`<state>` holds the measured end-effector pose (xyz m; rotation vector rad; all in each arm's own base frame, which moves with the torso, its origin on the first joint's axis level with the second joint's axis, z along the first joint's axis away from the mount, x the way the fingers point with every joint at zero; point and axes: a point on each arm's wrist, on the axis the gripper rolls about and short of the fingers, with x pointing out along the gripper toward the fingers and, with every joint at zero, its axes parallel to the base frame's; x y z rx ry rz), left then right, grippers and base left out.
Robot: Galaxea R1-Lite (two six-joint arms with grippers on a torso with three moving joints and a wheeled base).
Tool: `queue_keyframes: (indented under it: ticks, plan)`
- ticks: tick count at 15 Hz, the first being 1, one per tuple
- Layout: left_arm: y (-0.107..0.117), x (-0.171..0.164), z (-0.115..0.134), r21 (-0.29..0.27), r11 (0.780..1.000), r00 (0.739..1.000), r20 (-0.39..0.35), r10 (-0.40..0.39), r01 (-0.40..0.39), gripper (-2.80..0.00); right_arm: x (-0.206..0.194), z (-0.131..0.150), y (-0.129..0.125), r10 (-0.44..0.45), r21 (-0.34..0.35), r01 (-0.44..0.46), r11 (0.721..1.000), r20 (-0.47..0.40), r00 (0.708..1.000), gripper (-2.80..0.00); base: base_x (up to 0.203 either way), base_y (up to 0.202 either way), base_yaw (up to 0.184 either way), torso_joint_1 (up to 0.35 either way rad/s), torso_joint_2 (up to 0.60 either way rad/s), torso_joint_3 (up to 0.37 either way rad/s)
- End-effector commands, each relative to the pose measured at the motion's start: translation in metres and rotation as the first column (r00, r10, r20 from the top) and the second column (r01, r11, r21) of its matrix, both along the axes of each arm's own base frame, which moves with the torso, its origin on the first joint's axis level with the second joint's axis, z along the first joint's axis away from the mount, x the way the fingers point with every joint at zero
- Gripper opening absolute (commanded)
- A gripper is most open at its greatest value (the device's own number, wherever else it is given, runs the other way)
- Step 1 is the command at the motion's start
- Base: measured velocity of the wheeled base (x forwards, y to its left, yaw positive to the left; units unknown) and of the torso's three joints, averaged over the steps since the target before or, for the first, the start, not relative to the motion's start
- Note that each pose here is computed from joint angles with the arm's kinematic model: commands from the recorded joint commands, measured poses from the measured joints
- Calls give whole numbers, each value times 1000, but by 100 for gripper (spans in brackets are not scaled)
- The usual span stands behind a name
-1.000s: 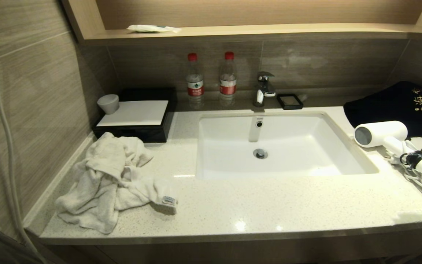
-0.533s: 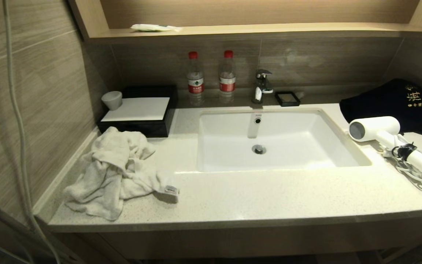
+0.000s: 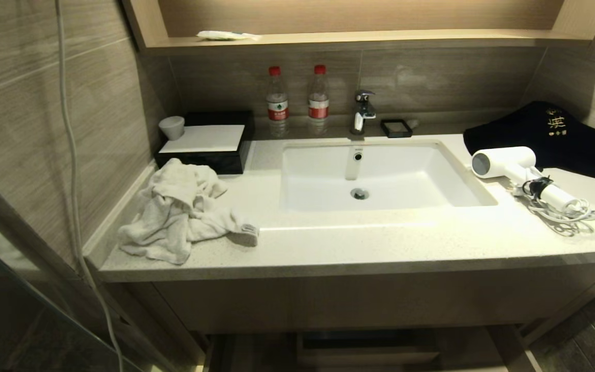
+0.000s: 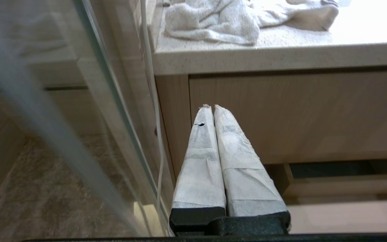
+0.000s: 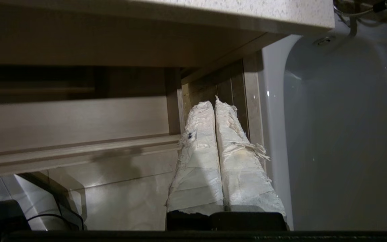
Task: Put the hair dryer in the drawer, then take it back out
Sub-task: Close the drawer
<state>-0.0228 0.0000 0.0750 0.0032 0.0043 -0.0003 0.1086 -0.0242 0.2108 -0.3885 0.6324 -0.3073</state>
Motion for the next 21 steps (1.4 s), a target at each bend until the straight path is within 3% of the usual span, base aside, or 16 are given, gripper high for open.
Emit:
queue_keyframes:
  ticks: [1, 10, 13, 21]
  plan:
    - [0, 0, 0, 0, 1000, 1000, -3, 0, 0, -280, -3, -6, 2, 14, 3, -14, 1000, -10, 1000, -280, 0, 0, 0, -338, 106, -240]
    - [0, 0, 0, 0, 1000, 1000, -3, 0, 0, -280, -14, -29, 8, 118, 65, -117, 991, -12, 993, -280, 0, 0, 0, -322, 65, -252]
    - [0, 0, 0, 0, 1000, 1000, -2, 0, 0, -280, -22, -38, 10, 163, 97, -161, 982, -14, 986, -280, 0, 0, 0, -137, 165, 10]
    - [0, 0, 0, 0, 1000, 1000, -2, 0, 0, -280, -34, -50, 15, 163, 148, -162, 976, 5, 987, -280, 0, 0, 0, -228, 441, 205]
